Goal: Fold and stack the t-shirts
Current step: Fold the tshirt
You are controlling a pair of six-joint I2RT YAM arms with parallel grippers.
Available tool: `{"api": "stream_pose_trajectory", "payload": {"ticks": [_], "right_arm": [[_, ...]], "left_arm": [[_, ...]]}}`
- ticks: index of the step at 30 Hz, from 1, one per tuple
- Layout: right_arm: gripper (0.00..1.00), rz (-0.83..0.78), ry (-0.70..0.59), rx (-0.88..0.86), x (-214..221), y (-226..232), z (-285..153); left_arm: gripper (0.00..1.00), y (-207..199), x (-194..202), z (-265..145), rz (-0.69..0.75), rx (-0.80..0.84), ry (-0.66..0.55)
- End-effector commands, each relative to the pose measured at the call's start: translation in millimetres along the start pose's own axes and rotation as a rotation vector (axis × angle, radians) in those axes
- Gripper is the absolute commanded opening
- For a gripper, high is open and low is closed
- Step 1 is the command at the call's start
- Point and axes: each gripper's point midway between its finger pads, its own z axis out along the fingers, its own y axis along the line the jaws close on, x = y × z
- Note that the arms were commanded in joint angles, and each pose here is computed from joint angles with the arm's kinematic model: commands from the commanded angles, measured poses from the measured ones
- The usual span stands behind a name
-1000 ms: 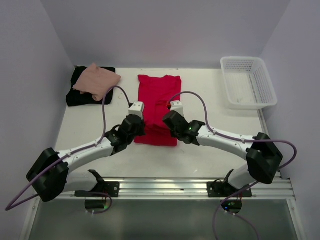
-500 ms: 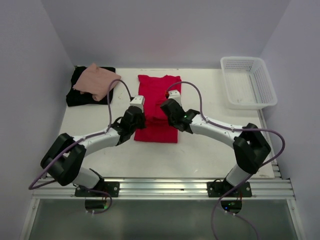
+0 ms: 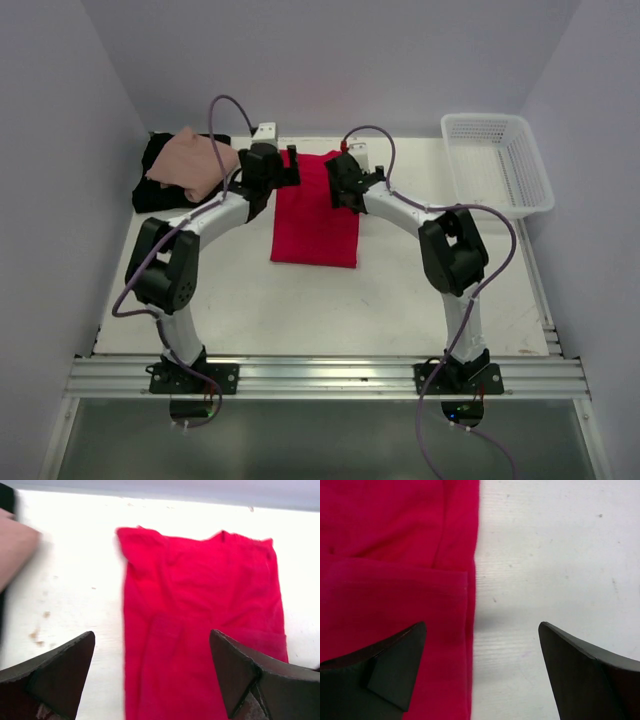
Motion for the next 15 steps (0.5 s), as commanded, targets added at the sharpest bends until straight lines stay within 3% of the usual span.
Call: {"api": "stream_pose_trajectory", "payload": {"ticks": [1,2,8,14,15], "right_arm": [[0.99,0.056,-0.108,-0.004,-30.6,-22.3,-41.6],[0.99,0.1,-0.164,-0.021,-46.8,-29.6,-59.1],[0.99,0.115,-0.173,-0.057,-29.5,-46.6,-82.8],[0.99,0.094,-0.116,-0.163,-6.2,-36.3,-90.6],[0.95,0.097,-0.104,-0.193,-2.4,-31.7,-91.6]], "left_arm": [[1.0,20.4,-53.3,-36.5,-0.012,-0.053,-0.142],[1.0,21.0,-65.7,-50.0,-0.024,-0.047,-0.182],[1.0,24.2,-32.9,-74.8,-0.06,0.005,-0.143],[1.0,10.4,30.9,-77.7,-0.072,0.108,-0.018],[0.97,9.1,38.5,-77.7,-0.08,0.122,-0.003]]}}
